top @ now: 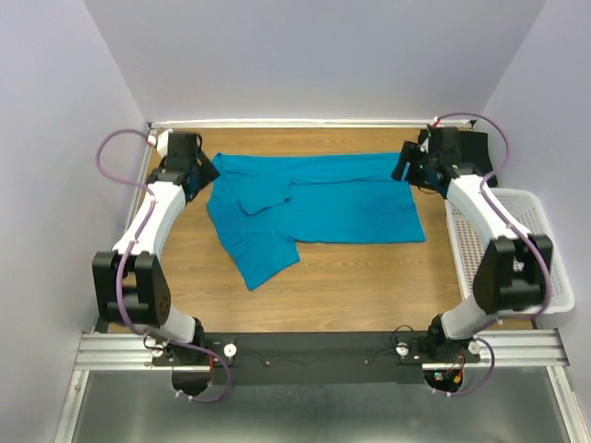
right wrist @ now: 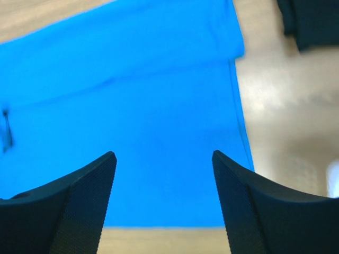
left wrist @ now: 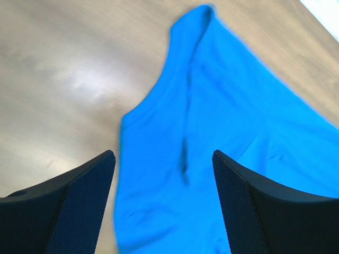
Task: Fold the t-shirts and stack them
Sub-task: Fold the tshirt
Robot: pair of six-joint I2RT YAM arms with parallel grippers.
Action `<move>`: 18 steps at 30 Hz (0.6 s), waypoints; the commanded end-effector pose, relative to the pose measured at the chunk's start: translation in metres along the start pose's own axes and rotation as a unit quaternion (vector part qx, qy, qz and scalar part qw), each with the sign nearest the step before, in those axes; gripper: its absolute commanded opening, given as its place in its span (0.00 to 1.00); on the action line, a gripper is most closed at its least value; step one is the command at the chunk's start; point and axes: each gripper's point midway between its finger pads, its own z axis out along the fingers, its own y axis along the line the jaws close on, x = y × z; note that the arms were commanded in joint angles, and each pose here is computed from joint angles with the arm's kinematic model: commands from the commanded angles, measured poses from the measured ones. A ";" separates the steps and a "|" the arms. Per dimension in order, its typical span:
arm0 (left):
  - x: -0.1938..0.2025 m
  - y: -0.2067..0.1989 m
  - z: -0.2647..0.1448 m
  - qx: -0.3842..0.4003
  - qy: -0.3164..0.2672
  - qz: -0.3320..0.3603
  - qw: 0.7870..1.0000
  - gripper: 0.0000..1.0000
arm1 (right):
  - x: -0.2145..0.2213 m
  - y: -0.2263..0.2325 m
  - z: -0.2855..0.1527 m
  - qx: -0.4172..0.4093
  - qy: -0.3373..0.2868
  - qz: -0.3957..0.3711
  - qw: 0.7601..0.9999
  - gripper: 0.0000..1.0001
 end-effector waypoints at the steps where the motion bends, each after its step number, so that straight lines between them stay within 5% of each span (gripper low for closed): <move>1: 0.065 0.065 0.000 -0.082 0.049 0.014 0.995 0.80 | 0.045 -0.021 -0.023 0.021 0.038 -0.009 0.999 0.83; 10: 0.132 0.088 0.002 -0.101 0.111 0.055 0.987 0.60 | 0.082 -0.048 -0.053 0.069 0.065 -0.013 0.995 0.86; 18: 0.151 0.075 0.014 -0.108 0.132 0.092 0.981 0.60 | 0.096 -0.052 -0.054 0.075 0.080 -0.004 0.994 0.86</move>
